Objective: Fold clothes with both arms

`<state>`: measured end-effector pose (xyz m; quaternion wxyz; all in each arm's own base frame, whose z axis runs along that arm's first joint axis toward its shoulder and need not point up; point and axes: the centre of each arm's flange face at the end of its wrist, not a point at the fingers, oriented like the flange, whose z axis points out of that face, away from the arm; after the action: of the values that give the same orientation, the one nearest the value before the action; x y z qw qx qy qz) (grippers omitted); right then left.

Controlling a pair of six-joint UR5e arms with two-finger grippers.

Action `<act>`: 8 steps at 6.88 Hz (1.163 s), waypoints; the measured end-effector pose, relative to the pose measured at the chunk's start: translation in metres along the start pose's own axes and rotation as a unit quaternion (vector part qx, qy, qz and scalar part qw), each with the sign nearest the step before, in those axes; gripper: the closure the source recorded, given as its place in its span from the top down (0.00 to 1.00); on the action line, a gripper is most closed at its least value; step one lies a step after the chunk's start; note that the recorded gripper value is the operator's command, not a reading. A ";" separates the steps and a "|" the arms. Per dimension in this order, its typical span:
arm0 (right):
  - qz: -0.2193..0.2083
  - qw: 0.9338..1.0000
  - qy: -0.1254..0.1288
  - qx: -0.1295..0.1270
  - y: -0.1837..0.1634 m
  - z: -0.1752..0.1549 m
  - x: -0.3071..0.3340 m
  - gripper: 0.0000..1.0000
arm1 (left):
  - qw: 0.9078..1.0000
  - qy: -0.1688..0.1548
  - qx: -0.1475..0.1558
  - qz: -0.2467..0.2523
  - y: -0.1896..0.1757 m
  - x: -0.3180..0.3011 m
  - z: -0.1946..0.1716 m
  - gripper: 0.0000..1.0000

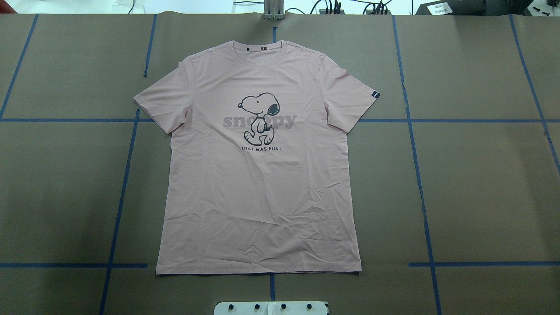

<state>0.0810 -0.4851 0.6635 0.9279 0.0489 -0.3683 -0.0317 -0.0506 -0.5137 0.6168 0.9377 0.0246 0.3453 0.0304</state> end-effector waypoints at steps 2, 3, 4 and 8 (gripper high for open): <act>-0.005 1.000 -0.007 0.002 -0.003 -0.003 -0.004 1.00 | 1.000 0.001 0.000 0.001 0.000 0.001 0.000 1.00; -0.009 1.000 -0.012 0.003 -0.011 -0.005 -0.010 1.00 | 1.000 0.002 0.009 0.009 -0.006 0.005 -0.005 1.00; -0.022 1.000 -0.016 0.004 -0.026 -0.005 -0.023 1.00 | 0.999 0.002 0.030 0.029 -0.023 0.018 -0.017 1.00; -0.128 0.992 -0.012 0.005 -0.181 0.031 -0.212 1.00 | 0.977 0.024 0.106 0.183 -0.106 0.145 -0.019 1.00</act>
<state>-0.0985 -0.6466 0.5211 0.9114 0.0997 -0.3703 -0.1493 0.0515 -0.6079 0.5022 0.8997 0.1861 0.3588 0.1652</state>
